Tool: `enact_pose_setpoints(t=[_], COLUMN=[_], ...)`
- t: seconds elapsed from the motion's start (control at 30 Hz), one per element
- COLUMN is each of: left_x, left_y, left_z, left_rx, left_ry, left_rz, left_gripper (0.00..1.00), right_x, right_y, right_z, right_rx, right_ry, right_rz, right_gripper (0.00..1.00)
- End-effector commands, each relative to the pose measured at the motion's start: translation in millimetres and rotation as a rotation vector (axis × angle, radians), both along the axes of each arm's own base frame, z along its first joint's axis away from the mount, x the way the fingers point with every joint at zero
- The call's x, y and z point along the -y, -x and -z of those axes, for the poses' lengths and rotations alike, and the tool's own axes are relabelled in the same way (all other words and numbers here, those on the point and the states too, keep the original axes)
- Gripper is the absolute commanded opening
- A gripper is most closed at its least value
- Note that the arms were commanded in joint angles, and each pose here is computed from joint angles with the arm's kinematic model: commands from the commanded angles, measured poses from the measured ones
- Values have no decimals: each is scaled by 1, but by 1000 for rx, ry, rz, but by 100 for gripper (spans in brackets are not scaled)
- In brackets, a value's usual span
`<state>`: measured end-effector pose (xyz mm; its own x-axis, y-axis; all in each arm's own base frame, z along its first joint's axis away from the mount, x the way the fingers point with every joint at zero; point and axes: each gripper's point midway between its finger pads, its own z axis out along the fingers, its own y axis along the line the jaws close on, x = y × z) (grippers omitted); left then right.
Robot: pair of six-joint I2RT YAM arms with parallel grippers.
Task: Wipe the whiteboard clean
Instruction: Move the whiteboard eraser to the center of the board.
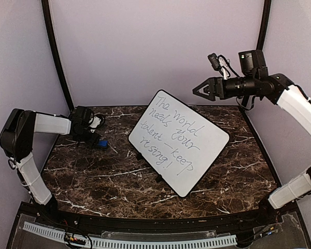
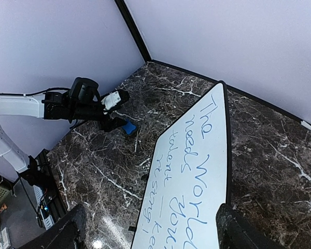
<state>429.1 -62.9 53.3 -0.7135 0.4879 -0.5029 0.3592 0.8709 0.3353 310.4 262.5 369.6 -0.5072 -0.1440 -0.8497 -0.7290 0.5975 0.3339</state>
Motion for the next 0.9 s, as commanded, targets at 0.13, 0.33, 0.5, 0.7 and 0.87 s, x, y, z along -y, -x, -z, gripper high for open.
enact_pose_setpoints(t=[0.13, 0.33, 0.5, 0.7, 0.87], left_x=[-14, -24, -29, -13, 6], left_y=[-16, -33, -35, -30, -12], left_z=[-34, -35, -3, 9, 4], left_rx=[128, 175, 98, 40, -16], left_ry=[106, 78, 4, 59, 103], left_rz=[-79, -129, -114, -33, 29], left_gripper=[71, 70, 68, 67, 63], right_x=[-3, -2, -2, -3, -3], right_y=[3, 2, 2, 1, 0], right_z=[-12, -11, -11, -9, -8], right_rx=[35, 34, 33, 31, 28], right_ry=[-34, -31, -28, -26, -24], right_rz=[-8, -3, -2, -1, -1], right_gripper=[83, 83, 83, 83, 83])
